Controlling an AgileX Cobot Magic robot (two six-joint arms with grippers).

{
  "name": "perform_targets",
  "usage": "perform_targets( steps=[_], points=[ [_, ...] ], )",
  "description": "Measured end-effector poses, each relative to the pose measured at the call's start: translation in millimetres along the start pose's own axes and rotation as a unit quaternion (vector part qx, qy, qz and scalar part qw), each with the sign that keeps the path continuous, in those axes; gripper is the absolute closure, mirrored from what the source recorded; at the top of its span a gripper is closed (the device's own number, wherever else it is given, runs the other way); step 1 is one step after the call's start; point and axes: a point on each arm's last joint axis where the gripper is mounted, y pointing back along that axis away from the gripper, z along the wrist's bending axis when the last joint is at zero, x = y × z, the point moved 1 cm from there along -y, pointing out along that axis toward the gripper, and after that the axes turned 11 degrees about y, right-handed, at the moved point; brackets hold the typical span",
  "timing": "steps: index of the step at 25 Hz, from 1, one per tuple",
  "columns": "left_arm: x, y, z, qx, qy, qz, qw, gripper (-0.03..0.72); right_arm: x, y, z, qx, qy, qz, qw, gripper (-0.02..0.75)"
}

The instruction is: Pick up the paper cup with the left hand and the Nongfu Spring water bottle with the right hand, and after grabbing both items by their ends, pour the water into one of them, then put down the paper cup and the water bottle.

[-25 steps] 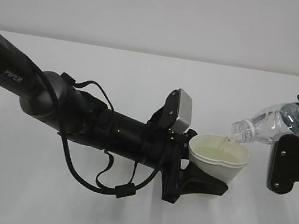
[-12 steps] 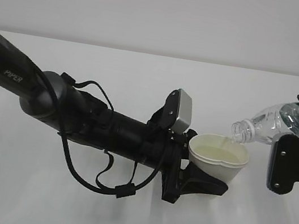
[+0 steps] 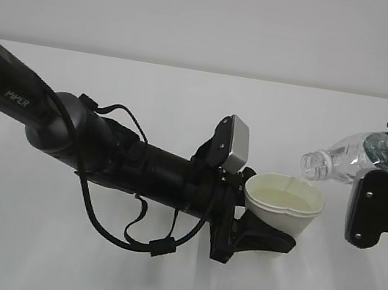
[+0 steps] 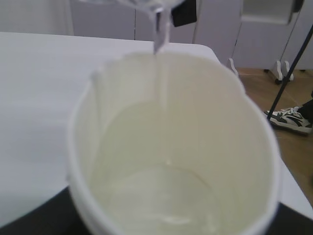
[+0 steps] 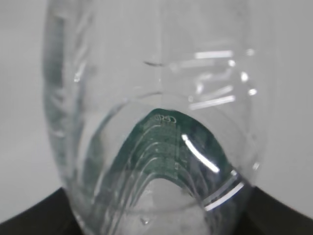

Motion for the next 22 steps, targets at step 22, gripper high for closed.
perform_targets(
  steps=[22],
  points=[
    [-4.2, 0.2, 4.1, -0.02, 0.016, -0.021, 0.999, 0.262, 0.0, 0.0, 0.0, 0.0, -0.282, 0.0, 0.959, 0.32]
  ],
)
